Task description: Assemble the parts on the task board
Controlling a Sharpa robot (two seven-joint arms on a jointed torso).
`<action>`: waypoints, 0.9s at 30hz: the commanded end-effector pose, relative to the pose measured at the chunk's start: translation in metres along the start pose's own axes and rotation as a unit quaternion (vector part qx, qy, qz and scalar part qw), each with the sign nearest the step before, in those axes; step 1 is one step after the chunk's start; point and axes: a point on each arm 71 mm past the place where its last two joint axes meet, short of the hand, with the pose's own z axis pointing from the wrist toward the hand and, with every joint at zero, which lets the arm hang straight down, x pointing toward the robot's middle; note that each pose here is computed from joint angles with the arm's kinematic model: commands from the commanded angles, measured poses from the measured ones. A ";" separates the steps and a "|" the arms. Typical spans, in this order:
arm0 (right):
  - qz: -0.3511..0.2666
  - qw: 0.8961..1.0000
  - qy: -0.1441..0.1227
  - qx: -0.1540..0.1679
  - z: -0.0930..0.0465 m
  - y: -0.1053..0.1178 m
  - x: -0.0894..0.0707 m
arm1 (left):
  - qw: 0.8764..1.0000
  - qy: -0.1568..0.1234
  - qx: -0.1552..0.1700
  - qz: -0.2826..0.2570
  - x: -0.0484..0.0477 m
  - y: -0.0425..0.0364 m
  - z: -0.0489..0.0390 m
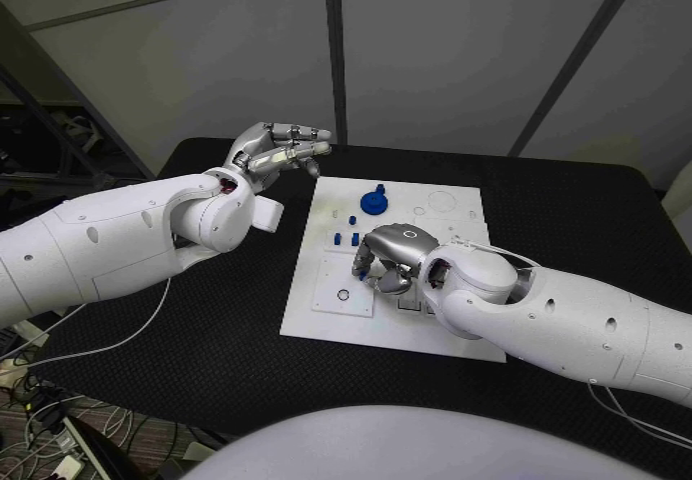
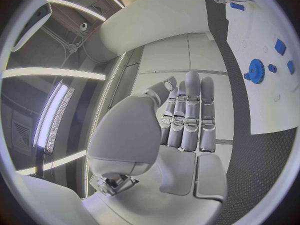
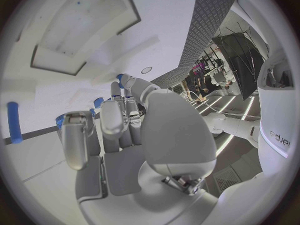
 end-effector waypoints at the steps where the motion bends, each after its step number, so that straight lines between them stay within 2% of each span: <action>1: -0.009 1.000 0.013 0.002 -0.001 0.000 0.003 | 1.000 0.004 0.002 -0.003 0.0007 -0.0014 0.0005; 12: -0.008 1.000 0.000 -0.001 -0.001 -0.002 0.001 | 1.000 0.003 0.002 -0.003 -0.0002 -0.0013 0.0006; 21: -0.003 1.000 0.002 -0.010 -0.002 0.000 0.001 | 1.000 0.001 0.001 -0.002 -0.0010 -0.0011 0.0007; 27: 0.003 1.000 -0.021 -0.016 -0.005 0.000 -0.003 | 1.000 0.000 0.001 -0.002 -0.0019 -0.0010 0.0008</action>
